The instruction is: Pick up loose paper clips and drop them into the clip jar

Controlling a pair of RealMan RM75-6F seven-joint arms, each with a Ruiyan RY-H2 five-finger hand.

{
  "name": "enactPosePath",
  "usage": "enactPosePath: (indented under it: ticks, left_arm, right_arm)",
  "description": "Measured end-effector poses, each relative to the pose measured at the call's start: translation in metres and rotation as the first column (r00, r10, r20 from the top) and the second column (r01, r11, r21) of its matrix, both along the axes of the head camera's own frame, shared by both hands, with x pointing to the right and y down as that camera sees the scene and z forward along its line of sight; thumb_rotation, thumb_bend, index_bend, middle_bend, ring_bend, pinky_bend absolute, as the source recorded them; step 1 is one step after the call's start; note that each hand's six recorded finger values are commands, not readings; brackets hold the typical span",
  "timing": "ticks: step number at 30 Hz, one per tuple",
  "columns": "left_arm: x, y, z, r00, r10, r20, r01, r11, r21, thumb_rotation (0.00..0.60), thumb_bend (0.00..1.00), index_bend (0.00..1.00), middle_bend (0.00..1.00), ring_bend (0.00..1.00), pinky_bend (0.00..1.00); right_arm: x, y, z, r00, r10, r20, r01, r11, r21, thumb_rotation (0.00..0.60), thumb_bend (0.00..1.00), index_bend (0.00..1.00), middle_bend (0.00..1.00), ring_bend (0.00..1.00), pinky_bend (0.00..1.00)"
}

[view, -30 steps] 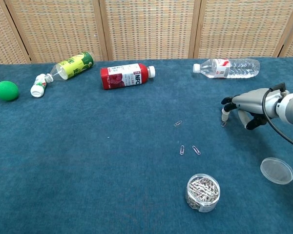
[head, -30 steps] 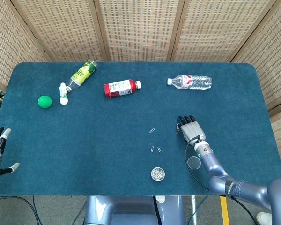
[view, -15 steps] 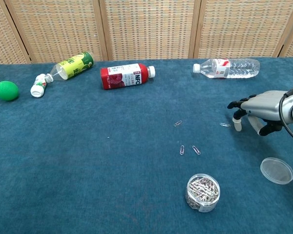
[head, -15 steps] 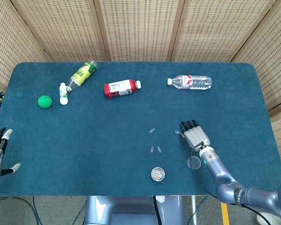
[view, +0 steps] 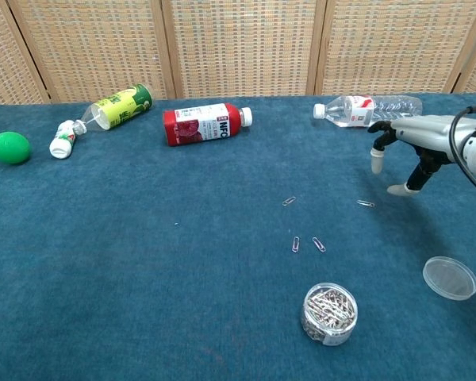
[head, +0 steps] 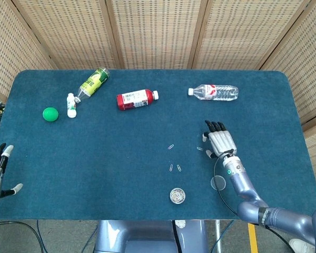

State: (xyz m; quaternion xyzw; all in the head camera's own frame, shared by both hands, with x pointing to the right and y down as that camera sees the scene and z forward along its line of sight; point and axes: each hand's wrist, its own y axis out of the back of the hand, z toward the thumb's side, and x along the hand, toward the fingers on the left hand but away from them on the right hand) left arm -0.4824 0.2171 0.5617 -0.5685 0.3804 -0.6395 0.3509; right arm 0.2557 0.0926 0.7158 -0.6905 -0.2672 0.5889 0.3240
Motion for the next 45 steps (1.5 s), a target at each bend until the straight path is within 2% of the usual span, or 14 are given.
enactPosePath:
  ticks: [4,11,20,34,45]
  left_arm:
    - [-0.001,-0.001,0.001,1.000,-0.002,-0.001,0.002,1.000,-0.005,0.600,0.00,0.00,0.00,0.00,0.00]
    - [-0.002,-0.001,0.001,1.000,-0.006,-0.002,0.006,1.000,-0.006,0.600,0.00,0.00,0.00,0.00,0.00]
    - [-0.002,-0.001,0.000,1.000,-0.008,-0.004,0.008,1.000,-0.003,0.600,0.00,0.00,0.00,0.00,0.00]
    - [-0.003,-0.001,0.002,1.000,-0.009,-0.002,0.009,1.000,-0.007,0.600,0.00,0.00,0.00,0.00,0.00]
    - [-0.004,-0.002,0.004,1.000,-0.013,0.004,0.013,1.000,-0.010,0.600,0.00,0.00,0.00,0.00,0.00]
  right_arm:
    - [-0.002,-0.002,0.008,0.996,0.078,0.035,-0.077,0.997,-0.022,0.600,0.29,0.46,0.00,0.00,0.00]
    - [-0.008,-0.003,0.017,0.986,0.154,0.064,-0.150,0.986,-0.069,0.600,0.32,0.46,0.00,0.00,0.00]
    - [-0.018,0.004,0.030,0.984,0.172,0.050,-0.167,0.981,-0.094,0.600,0.34,0.48,0.00,0.00,0.00]
    - [-0.018,0.009,0.039,0.987,0.161,0.023,-0.159,0.983,-0.090,0.600,0.34,0.50,0.00,0.00,0.00]
    - [-0.017,0.006,0.047,0.985,0.171,0.011,-0.169,0.981,-0.094,0.600,0.36,0.51,0.00,0.00,0.00]
